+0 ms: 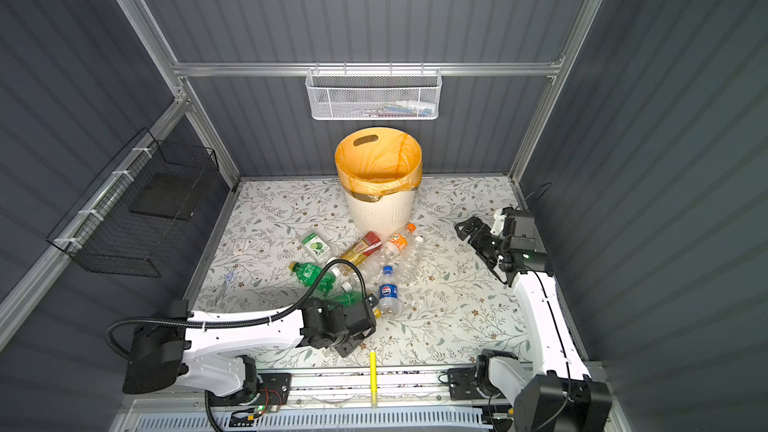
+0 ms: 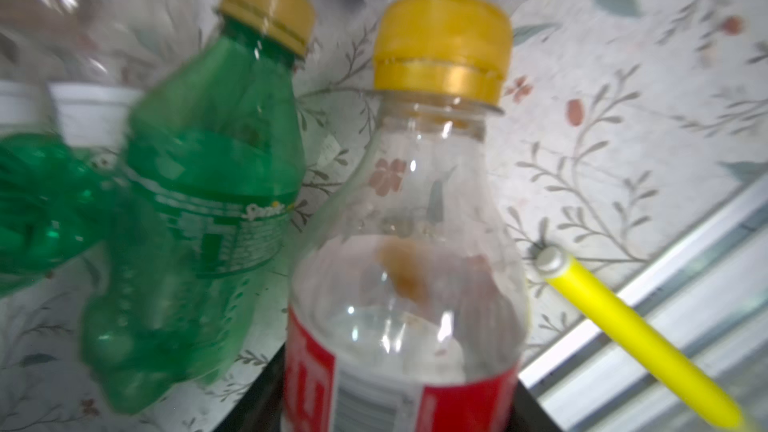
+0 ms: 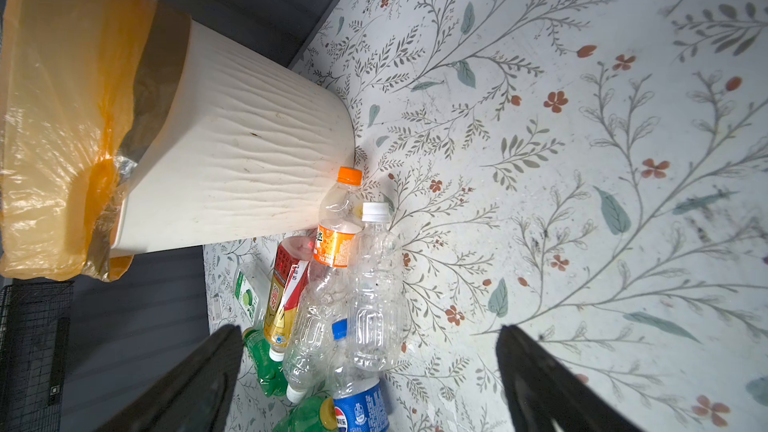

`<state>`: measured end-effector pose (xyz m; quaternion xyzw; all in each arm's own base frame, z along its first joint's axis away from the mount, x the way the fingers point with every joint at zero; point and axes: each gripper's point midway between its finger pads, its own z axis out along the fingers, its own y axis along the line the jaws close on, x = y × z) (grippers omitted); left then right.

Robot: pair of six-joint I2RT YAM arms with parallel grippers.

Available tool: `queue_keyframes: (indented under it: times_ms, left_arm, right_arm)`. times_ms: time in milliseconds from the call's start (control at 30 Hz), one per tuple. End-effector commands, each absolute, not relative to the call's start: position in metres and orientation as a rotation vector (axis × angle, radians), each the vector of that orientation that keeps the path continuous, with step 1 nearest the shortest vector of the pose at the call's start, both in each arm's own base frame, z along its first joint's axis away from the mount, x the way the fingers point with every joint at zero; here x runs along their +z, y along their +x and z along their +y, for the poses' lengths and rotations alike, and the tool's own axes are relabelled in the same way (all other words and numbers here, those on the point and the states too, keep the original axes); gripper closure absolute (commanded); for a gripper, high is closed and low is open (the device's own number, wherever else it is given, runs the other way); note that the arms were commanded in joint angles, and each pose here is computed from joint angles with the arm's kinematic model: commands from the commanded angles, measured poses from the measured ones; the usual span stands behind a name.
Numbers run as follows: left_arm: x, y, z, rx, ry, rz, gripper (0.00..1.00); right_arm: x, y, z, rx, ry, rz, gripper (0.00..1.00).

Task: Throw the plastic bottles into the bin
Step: 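Lift the red-labelled bottle over the bin and release it with the left gripper, then grasp the white-capped clear bottle with the right gripper while the left gripper withdraws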

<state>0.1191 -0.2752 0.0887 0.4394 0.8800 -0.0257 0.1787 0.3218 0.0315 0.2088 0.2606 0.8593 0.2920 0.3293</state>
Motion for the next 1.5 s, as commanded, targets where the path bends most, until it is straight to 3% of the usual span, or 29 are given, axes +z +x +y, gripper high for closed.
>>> queue_keyframes:
  times_ms: [0,67,100,133,167,300,367,533,733,833,1067,1233,1467]
  left_arm:
    - [0.207,0.160,-0.310,-0.205,1.300,2.219,0.49]
    - [0.301,0.206,-0.322,-0.171,1.233,2.021,0.49]
    - [0.349,0.235,-0.323,-0.073,1.164,1.907,0.42]
    - [0.390,0.261,-0.323,0.025,1.082,1.809,0.28]
    - [0.434,0.294,-0.319,0.135,0.958,1.698,0.04]
    - [0.521,0.406,-0.294,0.259,0.571,1.540,0.00]
    - [0.527,0.430,-0.291,0.220,0.513,1.552,0.00]
    - [0.546,0.436,-0.255,0.236,0.327,1.539,0.00]
    - [0.563,0.392,-0.199,0.172,0.225,1.529,0.00]
    - [0.543,0.380,-0.163,0.156,0.177,1.569,0.00]
    - [0.388,0.380,-0.088,-0.059,-0.039,1.943,0.01]
    - [0.280,0.372,-0.070,-0.243,-0.195,2.159,0.01]
    - [0.208,0.362,-0.063,-0.400,-0.346,2.282,0.02]
  right_arm:
    - [0.214,0.320,0.031,0.770,0.687,2.237,0.03]
    - [0.219,0.320,0.031,0.776,0.682,2.224,0.03]
    - [0.220,0.320,0.032,0.784,0.683,2.217,0.03]
    - [0.221,0.320,0.032,0.794,0.686,2.209,0.03]
    - [0.221,0.321,0.034,0.812,0.688,2.199,0.03]
    - [0.218,0.321,0.045,0.915,0.708,2.190,0.04]
    - [0.223,0.316,0.049,0.938,0.697,2.183,0.04]
    - [0.224,0.301,0.041,0.846,0.696,2.187,0.03]
    - [0.219,0.300,0.042,0.824,0.672,2.226,0.03]
    - [0.215,0.301,0.047,0.746,0.597,2.278,0.03]
    - [0.186,0.307,0.079,0.607,0.523,2.414,0.03]
    - [0.149,0.313,0.120,0.599,0.484,2.529,0.04]
    - [0.115,0.331,0.157,0.581,0.490,2.602,0.06]
